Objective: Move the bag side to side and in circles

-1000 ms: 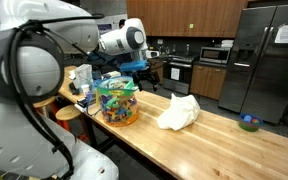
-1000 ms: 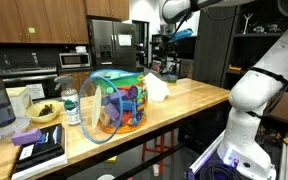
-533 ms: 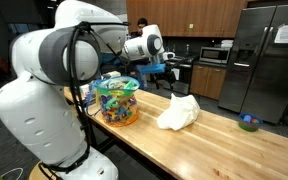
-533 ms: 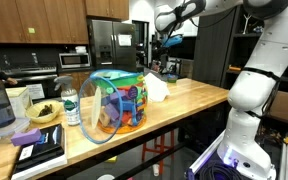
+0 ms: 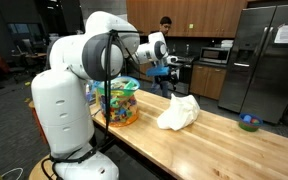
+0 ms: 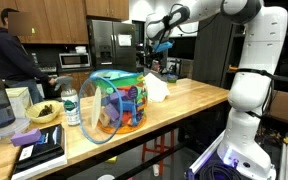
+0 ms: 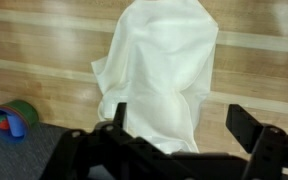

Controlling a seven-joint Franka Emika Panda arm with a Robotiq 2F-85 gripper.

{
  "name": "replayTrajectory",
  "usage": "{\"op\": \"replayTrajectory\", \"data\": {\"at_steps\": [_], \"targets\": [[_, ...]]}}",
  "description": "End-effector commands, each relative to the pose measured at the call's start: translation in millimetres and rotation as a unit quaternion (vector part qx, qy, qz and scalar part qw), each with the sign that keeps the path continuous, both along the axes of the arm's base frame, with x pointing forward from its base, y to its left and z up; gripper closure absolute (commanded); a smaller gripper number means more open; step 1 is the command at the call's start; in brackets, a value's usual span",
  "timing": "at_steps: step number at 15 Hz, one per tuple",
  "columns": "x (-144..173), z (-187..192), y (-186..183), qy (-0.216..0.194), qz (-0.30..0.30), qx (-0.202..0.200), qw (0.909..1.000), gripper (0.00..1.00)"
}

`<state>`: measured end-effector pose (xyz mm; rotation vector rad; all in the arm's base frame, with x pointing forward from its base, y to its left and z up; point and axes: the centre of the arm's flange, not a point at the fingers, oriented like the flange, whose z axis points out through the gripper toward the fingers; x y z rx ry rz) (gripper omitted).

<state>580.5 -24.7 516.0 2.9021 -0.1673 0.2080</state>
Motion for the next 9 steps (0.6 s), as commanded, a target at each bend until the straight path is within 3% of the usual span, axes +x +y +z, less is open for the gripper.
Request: {"op": "replayTrajectory", "data": {"at_steps": [1, 9], "targets": [[19, -2, 17, -0.001, 0.001, -0.018, 0.9998, 0.0], [34, -32, 43, -0.009, 0.024, -0.07, 0.9972, 0.0]]}}
